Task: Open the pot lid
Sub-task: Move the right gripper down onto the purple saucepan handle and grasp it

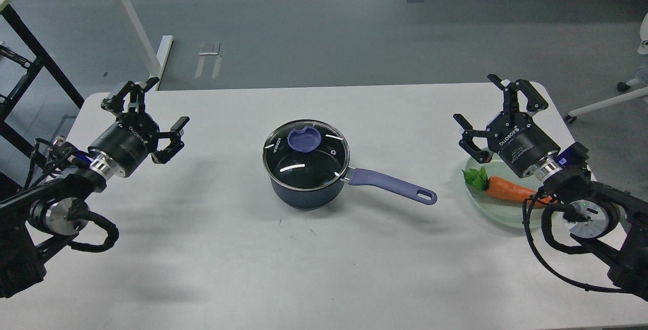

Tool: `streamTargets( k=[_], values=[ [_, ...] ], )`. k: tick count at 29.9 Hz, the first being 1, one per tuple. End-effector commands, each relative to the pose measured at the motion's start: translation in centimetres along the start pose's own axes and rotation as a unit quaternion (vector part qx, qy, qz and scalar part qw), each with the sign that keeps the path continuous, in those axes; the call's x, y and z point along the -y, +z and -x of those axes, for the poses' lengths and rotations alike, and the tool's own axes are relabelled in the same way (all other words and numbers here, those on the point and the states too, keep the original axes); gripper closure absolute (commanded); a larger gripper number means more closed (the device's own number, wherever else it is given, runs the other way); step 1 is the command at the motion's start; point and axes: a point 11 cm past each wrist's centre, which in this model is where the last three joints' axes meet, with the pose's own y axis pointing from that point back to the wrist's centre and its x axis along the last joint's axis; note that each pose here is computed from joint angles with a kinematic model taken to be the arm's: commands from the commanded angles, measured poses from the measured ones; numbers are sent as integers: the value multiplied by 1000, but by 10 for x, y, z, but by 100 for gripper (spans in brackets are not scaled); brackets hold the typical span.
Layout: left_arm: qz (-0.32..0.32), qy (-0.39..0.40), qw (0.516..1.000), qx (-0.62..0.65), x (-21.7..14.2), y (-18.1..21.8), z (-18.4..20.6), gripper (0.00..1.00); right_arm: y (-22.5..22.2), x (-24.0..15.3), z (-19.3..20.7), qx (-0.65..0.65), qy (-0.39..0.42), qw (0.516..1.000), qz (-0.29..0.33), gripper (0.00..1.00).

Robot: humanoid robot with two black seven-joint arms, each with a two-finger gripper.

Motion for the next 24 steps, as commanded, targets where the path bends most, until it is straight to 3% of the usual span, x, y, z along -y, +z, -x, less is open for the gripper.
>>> streamTargets(
  k=[1,7,15,19,24],
  values=[
    [5,2,1000,-7,1,-2,1,1,-1,1,1,-1,-1,1000,0,0],
    [3,6,1000,4,-3,3,-5,1,-6,-2,-1,-25,-2,1000,9,0],
    [39,9,997,62,9,65,-15,1,-81,26,40,-282,-108,952,51,0],
    [42,-3,995,90,17,78,-12,1,-101,41,92,-464,-220,853,98,0],
    [29,-46,985,167,34,92,10,1,-100,49,119,-618,-288,717,141,0]
  ],
)
